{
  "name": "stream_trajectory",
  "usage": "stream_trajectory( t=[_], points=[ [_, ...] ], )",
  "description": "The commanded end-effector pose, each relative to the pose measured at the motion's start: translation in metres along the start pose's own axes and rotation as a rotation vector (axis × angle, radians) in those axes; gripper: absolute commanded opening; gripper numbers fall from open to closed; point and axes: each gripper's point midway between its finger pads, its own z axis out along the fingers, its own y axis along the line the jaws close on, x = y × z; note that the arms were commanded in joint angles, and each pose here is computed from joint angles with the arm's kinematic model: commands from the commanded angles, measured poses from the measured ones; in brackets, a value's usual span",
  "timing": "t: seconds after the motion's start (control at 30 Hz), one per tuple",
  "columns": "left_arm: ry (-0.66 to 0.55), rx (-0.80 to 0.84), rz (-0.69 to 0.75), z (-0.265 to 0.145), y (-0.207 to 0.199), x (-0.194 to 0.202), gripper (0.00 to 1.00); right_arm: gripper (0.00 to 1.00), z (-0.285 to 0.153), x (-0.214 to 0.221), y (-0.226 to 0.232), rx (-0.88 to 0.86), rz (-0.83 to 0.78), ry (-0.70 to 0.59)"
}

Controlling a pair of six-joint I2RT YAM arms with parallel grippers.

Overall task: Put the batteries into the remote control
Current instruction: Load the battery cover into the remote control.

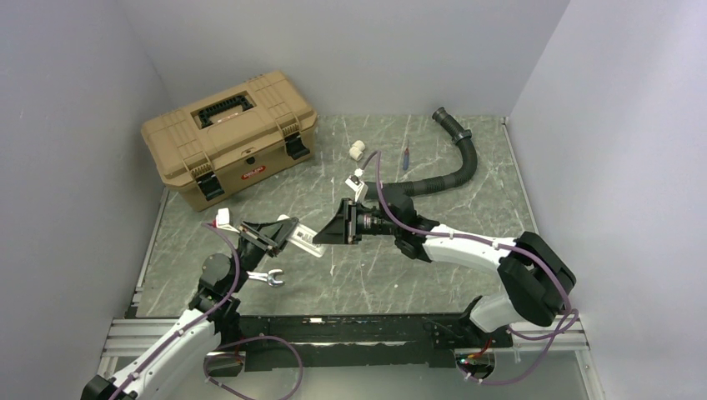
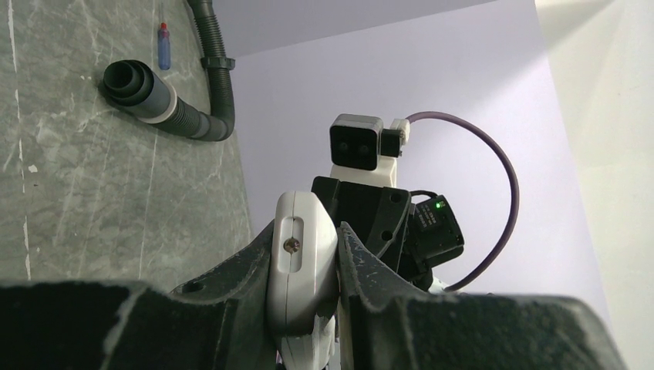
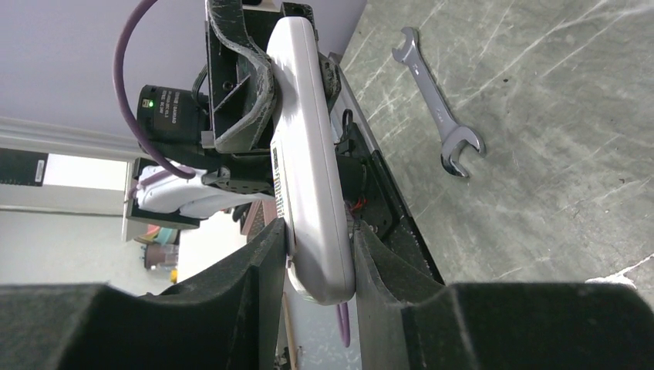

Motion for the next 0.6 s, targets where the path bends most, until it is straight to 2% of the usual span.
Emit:
stream_trajectory(
  t=[0.0, 0.23, 0.57],
  points=[
    [-0.007, 0.060, 0.003, -0.0027, -0.0113, -0.0011, 0.00, 0.12, 0.0076, -0.0019, 0.0069, 0.007, -0.061, 0.008],
    [-0.004, 0.061, 0.005, -0.0029, -0.0114, -0.0005, 0.00, 0.00, 0.0086, -0.0012, 0.0044, 0.026, -0.065, 0.011],
    [-0.002, 0.096, 0.024, -0.0022, -0.0187, -0.0003, 0.00, 0.00, 0.0157, 0.0035, 0.0007, 0.101, -0.143, 0.050]
  ],
)
